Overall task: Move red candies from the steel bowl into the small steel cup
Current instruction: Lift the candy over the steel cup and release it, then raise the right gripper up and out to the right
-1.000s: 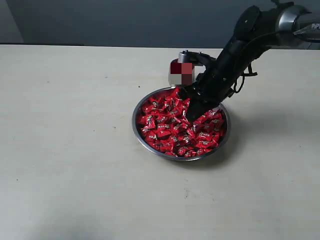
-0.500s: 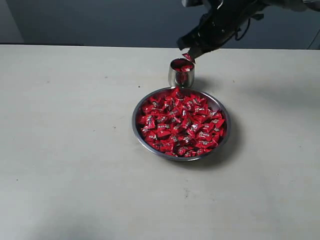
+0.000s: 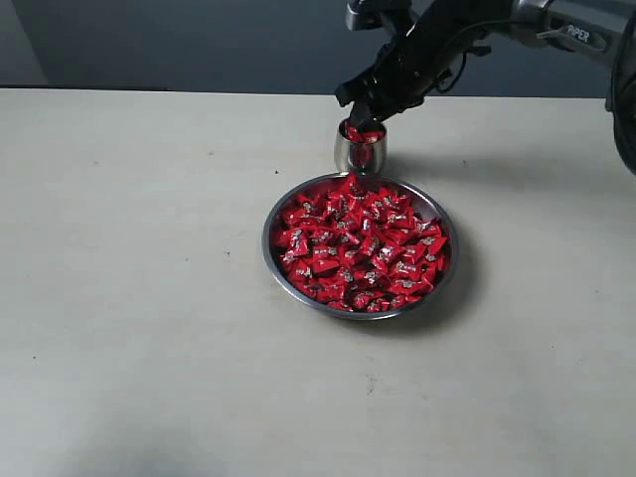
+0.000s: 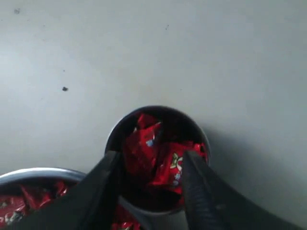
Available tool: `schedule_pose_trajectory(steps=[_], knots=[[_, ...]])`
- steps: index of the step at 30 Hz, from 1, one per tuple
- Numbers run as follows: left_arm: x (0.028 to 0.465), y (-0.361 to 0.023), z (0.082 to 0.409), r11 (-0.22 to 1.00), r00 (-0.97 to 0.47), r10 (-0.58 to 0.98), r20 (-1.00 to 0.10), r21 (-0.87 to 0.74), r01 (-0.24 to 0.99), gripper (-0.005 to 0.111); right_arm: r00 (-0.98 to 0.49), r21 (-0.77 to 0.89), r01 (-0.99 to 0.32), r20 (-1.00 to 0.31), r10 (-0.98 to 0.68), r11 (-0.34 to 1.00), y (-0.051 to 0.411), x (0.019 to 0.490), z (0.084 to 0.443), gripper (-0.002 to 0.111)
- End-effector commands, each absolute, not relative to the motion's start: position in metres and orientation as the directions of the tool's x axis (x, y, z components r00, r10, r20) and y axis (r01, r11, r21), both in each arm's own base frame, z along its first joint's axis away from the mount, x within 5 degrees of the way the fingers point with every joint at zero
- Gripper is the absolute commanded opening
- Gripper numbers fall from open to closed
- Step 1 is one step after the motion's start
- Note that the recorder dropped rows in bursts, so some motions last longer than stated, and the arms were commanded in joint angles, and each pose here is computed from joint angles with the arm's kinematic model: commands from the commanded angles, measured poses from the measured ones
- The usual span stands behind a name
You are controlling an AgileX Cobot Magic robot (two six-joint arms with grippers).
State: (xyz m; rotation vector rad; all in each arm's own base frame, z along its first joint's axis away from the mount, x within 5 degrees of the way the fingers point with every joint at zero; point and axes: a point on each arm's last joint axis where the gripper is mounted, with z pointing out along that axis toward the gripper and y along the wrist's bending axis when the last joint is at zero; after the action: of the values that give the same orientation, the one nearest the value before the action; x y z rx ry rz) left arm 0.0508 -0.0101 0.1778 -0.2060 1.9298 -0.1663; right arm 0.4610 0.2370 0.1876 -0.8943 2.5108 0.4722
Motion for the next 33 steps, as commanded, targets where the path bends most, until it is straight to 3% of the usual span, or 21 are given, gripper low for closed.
schedule_pose_trajectory(steps=[1, 5, 11, 33], knots=[[0.051, -0.010, 0.178, 0.974, -0.344, -0.225, -0.912, -0.215, -0.068, 0.000, -0.705, 0.184, -0.649, -0.509, -0.494, 0.738, 0.231, 0.451, 0.227, 0.042], [0.051, -0.010, 0.178, 0.974, -0.344, -0.225, -0.912, -0.215, -0.068, 0.000, -0.697, 0.187, -0.662, -0.507, -0.506, 0.725, 0.226, 0.438, 0.258, 0.039], [0.051, -0.010, 0.178, 0.974, -0.344, -0.225, -0.912, -0.215, -0.068, 0.000, -0.684, 0.184, -0.680, -0.506, -0.525, 0.709, 0.218, 0.417, 0.300, -0.001], [0.051, -0.010, 0.178, 0.974, -0.344, -0.225, -0.912, -0.215, -0.068, 0.000, -0.631, 0.149, -0.682, -0.615, -0.473, 0.716, 0.197, 0.372, 0.387, 0.000]])
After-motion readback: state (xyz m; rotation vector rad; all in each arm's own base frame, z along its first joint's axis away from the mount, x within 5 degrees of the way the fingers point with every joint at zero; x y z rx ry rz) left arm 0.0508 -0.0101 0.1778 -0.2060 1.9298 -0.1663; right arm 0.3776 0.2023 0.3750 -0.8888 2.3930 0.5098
